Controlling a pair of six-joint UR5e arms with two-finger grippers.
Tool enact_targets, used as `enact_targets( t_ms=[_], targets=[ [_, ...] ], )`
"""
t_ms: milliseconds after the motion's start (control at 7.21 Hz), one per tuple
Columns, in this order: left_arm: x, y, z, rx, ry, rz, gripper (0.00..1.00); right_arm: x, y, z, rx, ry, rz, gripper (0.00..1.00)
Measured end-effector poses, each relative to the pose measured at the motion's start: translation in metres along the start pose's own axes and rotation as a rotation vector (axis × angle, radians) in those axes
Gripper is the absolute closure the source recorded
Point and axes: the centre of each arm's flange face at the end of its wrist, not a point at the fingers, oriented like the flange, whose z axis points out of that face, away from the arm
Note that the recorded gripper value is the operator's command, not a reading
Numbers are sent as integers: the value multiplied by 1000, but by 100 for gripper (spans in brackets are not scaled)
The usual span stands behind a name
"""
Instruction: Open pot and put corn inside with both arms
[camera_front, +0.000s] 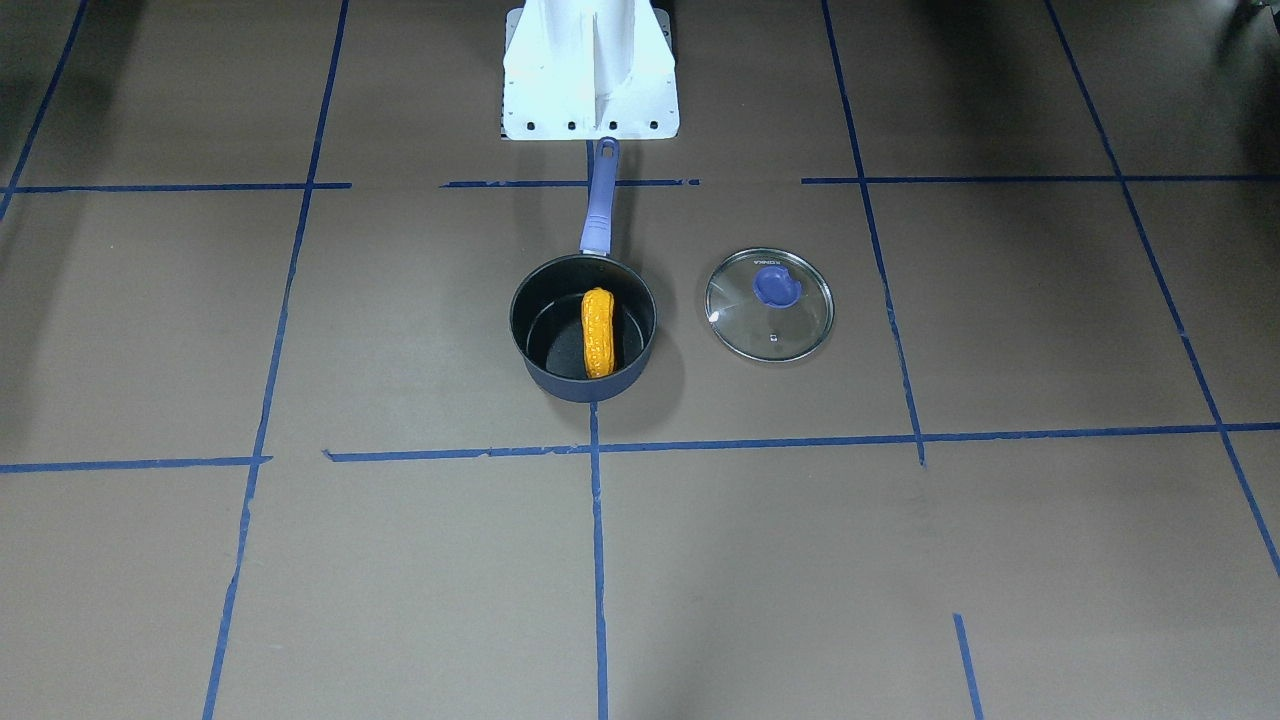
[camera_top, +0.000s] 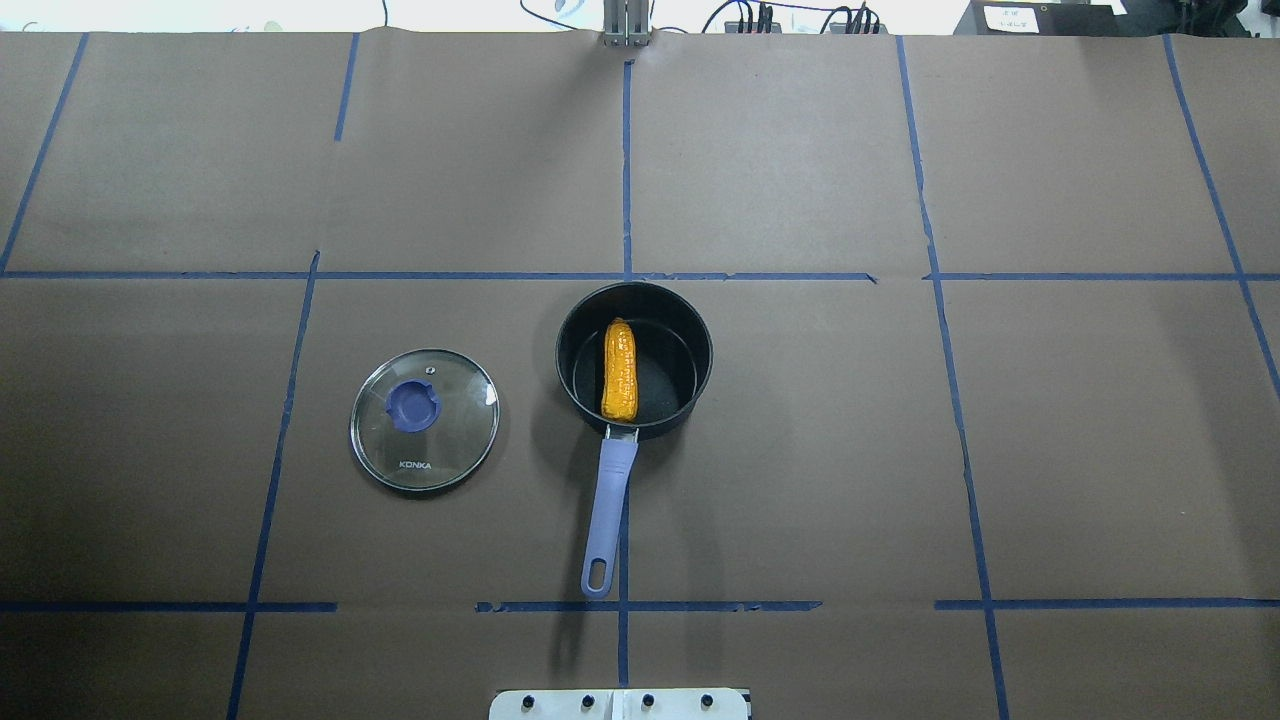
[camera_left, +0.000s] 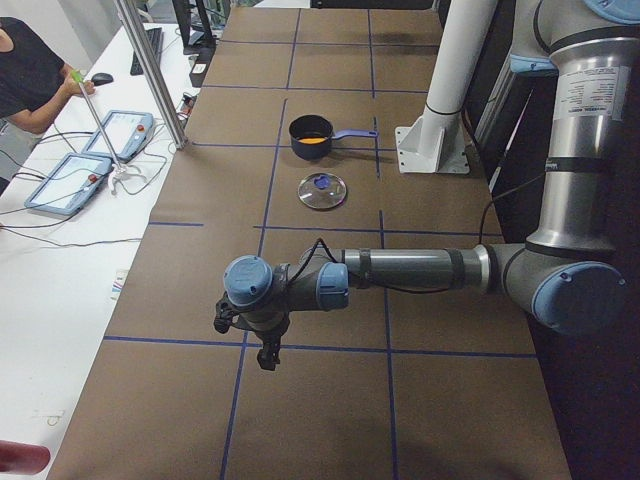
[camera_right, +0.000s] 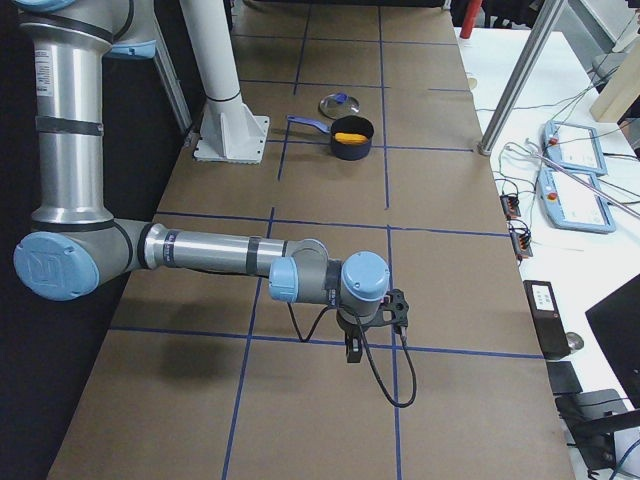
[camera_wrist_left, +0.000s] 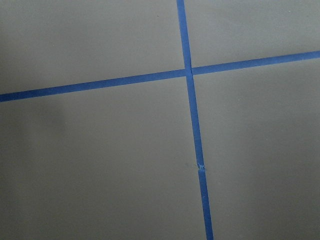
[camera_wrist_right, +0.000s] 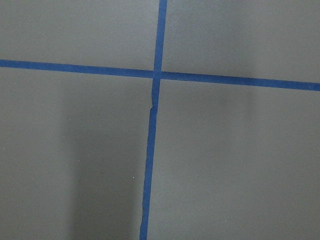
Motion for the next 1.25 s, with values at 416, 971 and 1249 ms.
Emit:
enact_targets(
  t_ms=[416,971,1249],
  targets=[
    [-1,1,-3,5,1,-3,0,2,0,-5,15,-2,3,0],
    [-2,1,-2,5,0,-3,0,1,-4,-9,21,-3,3,0],
    [-2,2,-2,5,0,-3,0,1,-4,-10,21,-3,2,0]
  ],
)
